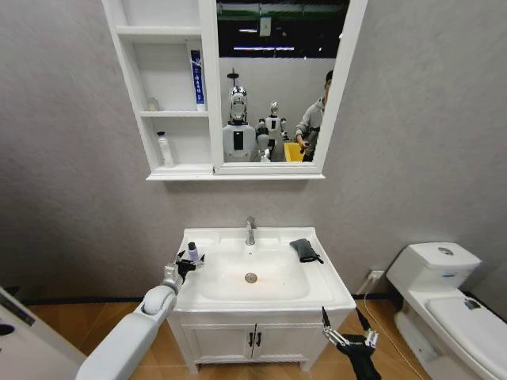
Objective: Move facial cleanser and shampoo from washbasin to cabinet, then wipe washbasin with towel.
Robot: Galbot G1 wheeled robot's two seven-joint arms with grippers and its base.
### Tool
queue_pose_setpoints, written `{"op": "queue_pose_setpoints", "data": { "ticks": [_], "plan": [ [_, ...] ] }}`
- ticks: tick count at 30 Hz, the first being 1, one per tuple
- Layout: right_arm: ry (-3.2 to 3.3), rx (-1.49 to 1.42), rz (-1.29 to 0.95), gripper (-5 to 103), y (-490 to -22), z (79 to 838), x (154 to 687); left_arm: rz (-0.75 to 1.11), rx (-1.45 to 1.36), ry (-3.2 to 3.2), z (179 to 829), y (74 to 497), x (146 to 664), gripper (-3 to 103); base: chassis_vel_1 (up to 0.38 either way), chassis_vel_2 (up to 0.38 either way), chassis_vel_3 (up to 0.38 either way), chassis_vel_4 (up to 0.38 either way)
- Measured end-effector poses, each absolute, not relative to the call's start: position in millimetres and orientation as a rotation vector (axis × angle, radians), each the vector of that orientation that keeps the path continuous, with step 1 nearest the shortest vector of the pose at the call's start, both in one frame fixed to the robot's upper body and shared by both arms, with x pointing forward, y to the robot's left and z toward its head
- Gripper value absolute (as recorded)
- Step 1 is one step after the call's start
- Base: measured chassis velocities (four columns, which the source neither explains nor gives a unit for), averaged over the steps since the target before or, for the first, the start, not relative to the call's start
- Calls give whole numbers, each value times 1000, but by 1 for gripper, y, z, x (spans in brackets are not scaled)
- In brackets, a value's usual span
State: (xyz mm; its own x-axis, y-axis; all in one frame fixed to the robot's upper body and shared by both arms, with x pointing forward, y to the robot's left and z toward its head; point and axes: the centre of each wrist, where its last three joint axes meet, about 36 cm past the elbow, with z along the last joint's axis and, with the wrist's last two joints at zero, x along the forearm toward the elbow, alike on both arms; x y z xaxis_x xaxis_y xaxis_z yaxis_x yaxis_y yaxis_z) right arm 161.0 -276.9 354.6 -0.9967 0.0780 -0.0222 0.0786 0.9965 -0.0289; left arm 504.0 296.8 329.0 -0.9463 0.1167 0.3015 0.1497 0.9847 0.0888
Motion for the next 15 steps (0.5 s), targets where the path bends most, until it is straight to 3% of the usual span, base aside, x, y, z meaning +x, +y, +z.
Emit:
{"op": "queue_pose_setpoints", "data": {
  "ticks": [4, 6, 8, 11, 15],
  "plan": [
    [3116, 126, -46, 100, -277, 355, 162, -169, -185, -2817, 323, 300, 510, 90, 0, 0, 0, 0],
    [3116, 128, -44, 100, -277, 355, 162, -163, -191, -2812, 321, 300, 513, 80, 0, 0, 0, 0],
    [3117, 129, -43, 100, -277, 355, 162, -160, -197, -2811, 321, 300, 514, 80, 0, 0, 0, 0],
    [3119, 132, -42, 100, -277, 354, 161, -152, -211, -2810, 321, 298, 517, 62, 0, 0, 0, 0],
    [3120, 134, -42, 100, -277, 353, 162, -147, -218, -2809, 322, 297, 516, 52, 0, 0, 0, 0]
  ]
}}
